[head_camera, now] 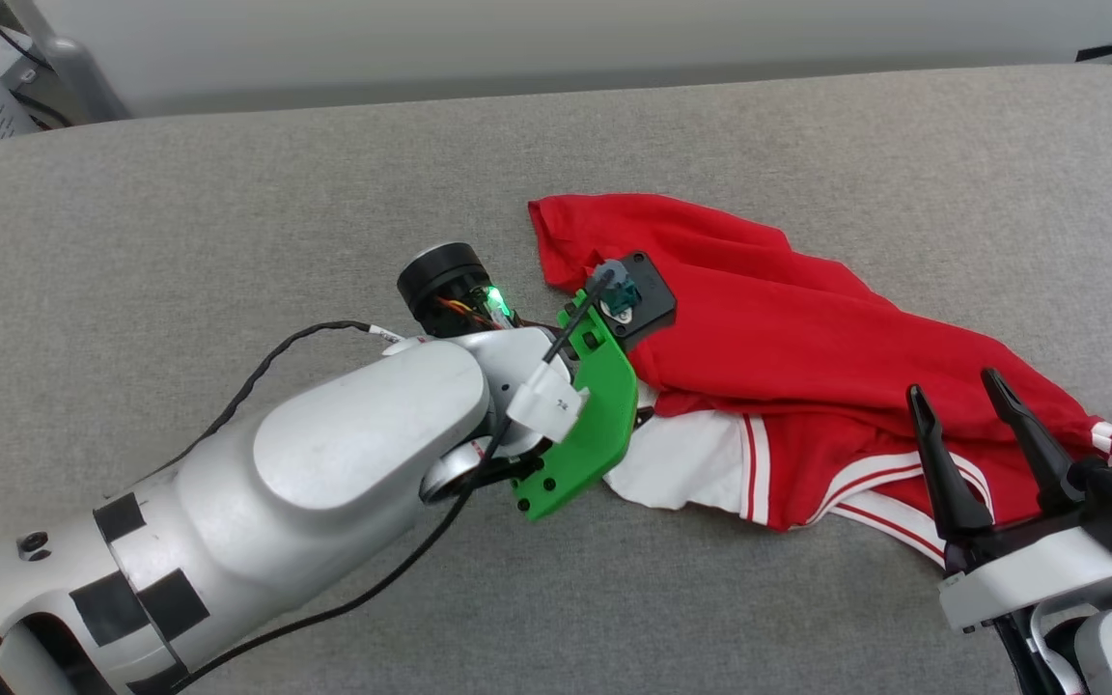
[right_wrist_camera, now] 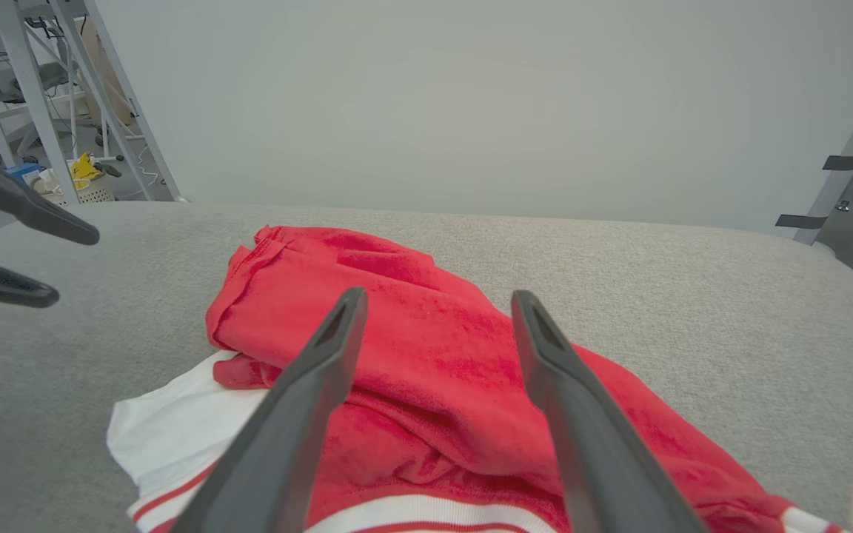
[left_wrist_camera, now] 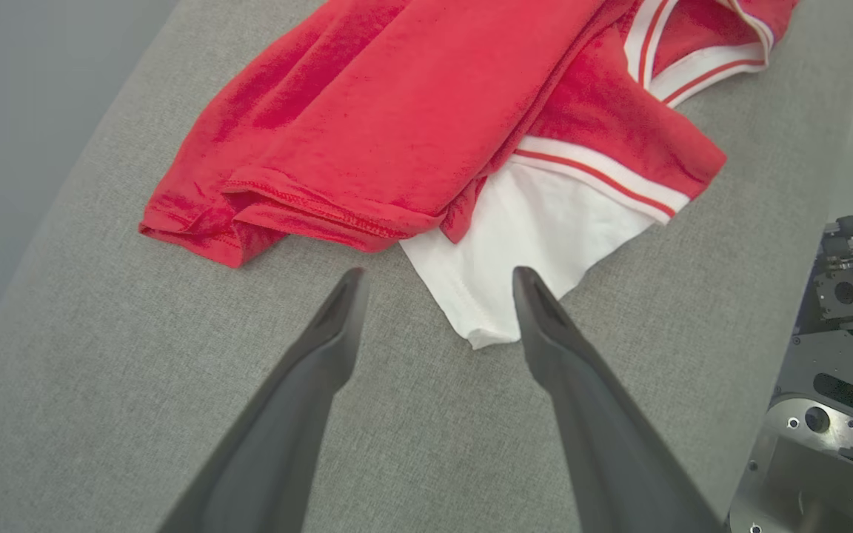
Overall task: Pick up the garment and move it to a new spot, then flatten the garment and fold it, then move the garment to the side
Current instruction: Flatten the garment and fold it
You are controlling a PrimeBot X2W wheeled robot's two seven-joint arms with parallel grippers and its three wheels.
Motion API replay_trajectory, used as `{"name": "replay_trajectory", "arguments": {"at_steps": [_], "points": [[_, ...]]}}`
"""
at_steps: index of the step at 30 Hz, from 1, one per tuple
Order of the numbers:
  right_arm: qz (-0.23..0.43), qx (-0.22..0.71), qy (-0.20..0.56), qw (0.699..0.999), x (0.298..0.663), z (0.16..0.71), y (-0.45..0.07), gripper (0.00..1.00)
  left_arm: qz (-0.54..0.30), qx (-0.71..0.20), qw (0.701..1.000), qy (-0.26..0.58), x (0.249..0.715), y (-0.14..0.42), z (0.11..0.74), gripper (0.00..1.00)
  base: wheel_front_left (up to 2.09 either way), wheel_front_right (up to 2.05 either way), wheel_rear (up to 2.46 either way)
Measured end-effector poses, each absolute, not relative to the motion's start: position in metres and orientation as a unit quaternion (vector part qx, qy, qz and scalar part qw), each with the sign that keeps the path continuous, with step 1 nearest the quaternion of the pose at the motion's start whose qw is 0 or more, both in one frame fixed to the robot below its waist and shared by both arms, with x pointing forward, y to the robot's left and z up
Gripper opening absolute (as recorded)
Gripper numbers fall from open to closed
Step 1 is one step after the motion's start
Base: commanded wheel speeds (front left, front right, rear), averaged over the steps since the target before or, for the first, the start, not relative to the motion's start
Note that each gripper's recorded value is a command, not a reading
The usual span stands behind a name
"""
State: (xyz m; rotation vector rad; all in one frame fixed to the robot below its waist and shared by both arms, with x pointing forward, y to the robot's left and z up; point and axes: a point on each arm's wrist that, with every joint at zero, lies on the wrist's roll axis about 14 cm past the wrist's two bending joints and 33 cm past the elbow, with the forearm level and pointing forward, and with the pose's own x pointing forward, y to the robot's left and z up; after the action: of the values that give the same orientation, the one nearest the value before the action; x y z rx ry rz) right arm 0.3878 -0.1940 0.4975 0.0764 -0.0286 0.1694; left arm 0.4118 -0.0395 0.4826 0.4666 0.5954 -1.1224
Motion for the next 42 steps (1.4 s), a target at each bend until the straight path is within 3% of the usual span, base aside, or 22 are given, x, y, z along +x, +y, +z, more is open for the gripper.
{"name": "replay_trajectory", "arguments": {"at_steps": [8, 17, 18, 19, 21, 22, 23, 42], "points": [[0.061, 0.039, 0.015, 0.997, 0.394, 0.477, -0.206, 1.0, -0.562, 0.27, 0.691, 0.365, 0.371, -0.055, 0.428, 1.0, 0.0, 0.0, 0.0], [0.047, 0.047, 0.035, 0.997, 0.399, 0.461, -0.209, 1.0, -0.551, 0.305, 0.658, 0.414, 0.361, -0.04, 0.375, 1.0, 0.0, 0.0, 0.0], [0.046, 0.048, 0.036, 0.997, 0.399, 0.459, -0.209, 1.0, -0.55, 0.306, 0.657, 0.415, 0.362, -0.039, 0.374, 0.91, 0.0, 0.0, 0.0], [0.044, 0.048, 0.038, 0.997, 0.399, 0.458, -0.21, 1.0, -0.549, 0.307, 0.657, 0.415, 0.363, -0.039, 0.372, 0.55, 0.0, 0.0, 0.0], [0.042, 0.048, 0.039, 0.997, 0.4, 0.457, -0.211, 1.0, -0.547, 0.308, 0.659, 0.415, 0.365, -0.039, 0.371, 0.4, 0.0, 0.0, 0.0], [0.041, 0.048, 0.039, 0.997, 0.4, 0.457, -0.212, 1.0, -0.546, 0.307, 0.661, 0.413, 0.366, -0.038, 0.37, 0.09, 0.0, 0.0, 0.0], [0.04, 0.048, 0.039, 0.997, 0.401, 0.457, -0.212, 1.0, -0.542, 0.308, 0.665, 0.411, 0.369, -0.037, 0.37, 0.0, 0.0, 0.0, 0.0], [0.054, 0.053, 0.024, 0.997, 0.403, 0.466, -0.202, 1.0, -0.528, 0.297, 0.72, 0.339, 0.383, -0.041, 0.385, 0.0, 0.0, 0.0, 0.0]]}}
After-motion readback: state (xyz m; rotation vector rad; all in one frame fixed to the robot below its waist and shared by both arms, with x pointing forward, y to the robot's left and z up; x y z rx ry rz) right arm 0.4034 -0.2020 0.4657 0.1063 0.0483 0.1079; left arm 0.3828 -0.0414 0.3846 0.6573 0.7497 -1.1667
